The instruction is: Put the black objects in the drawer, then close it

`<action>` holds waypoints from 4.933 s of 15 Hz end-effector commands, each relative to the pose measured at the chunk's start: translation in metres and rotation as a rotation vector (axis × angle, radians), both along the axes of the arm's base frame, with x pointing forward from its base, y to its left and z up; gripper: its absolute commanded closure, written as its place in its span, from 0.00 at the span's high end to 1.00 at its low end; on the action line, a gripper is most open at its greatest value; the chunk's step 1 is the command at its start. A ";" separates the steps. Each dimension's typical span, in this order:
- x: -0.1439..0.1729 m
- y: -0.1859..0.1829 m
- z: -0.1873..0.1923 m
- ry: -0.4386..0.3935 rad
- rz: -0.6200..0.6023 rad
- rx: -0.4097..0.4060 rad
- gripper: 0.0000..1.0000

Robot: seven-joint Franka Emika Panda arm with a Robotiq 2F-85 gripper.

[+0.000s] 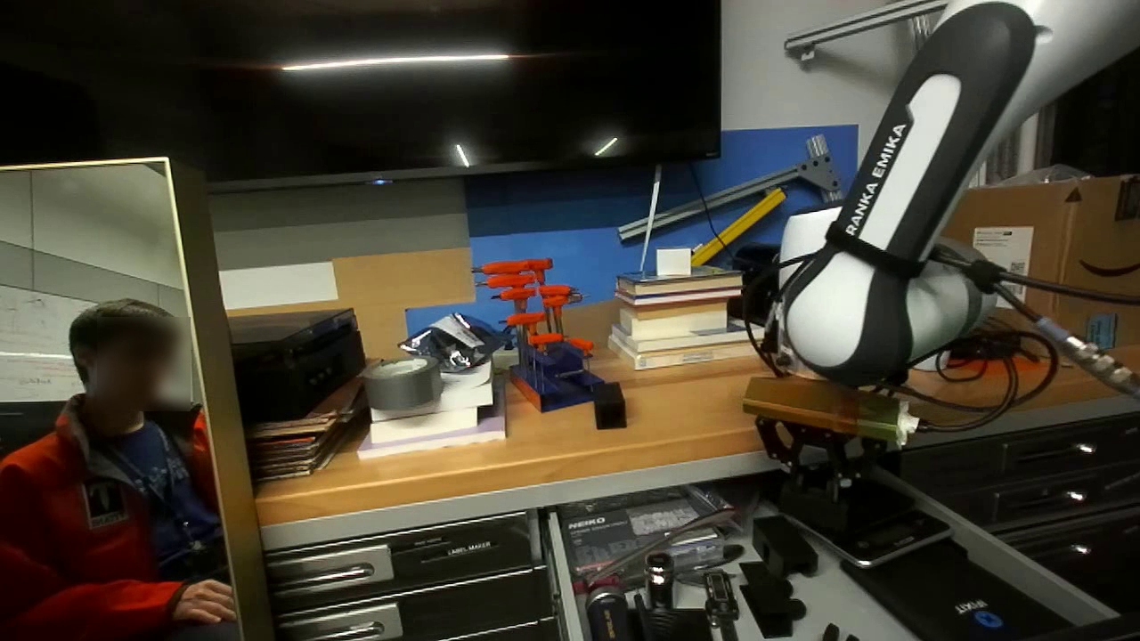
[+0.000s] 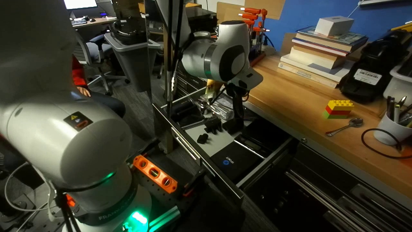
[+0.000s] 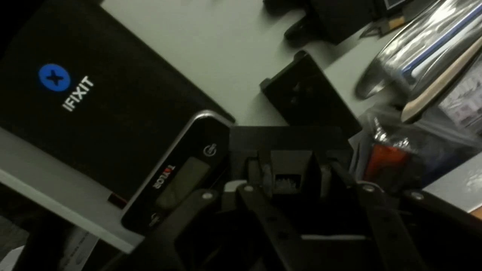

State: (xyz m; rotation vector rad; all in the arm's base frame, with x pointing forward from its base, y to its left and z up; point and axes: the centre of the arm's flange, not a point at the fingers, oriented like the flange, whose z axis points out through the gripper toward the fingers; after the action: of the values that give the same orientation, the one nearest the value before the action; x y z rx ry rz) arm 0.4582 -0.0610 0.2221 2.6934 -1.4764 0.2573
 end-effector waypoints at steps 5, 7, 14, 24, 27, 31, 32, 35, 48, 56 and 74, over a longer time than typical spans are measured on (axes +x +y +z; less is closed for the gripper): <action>-0.033 -0.007 0.011 -0.014 -0.186 -0.098 0.23; -0.038 0.001 0.010 0.020 -0.164 -0.056 0.23; -0.061 0.019 -0.007 0.082 -0.184 0.048 0.23; -0.067 -0.004 -0.038 0.137 -0.205 0.192 0.23; -0.067 0.000 -0.043 0.141 -0.186 0.240 0.23; -0.063 0.009 -0.049 0.130 -0.180 0.253 0.21; -0.062 0.011 -0.051 0.124 -0.188 0.241 0.21; -0.059 0.009 -0.056 0.082 -0.225 0.183 0.21; -0.032 0.001 -0.045 0.003 -0.194 0.076 1.00; 0.031 0.024 0.045 -0.021 0.090 0.090 1.00; 0.168 0.075 0.091 -0.080 0.717 0.137 1.00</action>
State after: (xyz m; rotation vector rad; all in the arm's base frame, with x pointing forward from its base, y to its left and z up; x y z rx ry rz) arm 0.5879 0.0094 0.3167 3.2279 -0.5851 0.2627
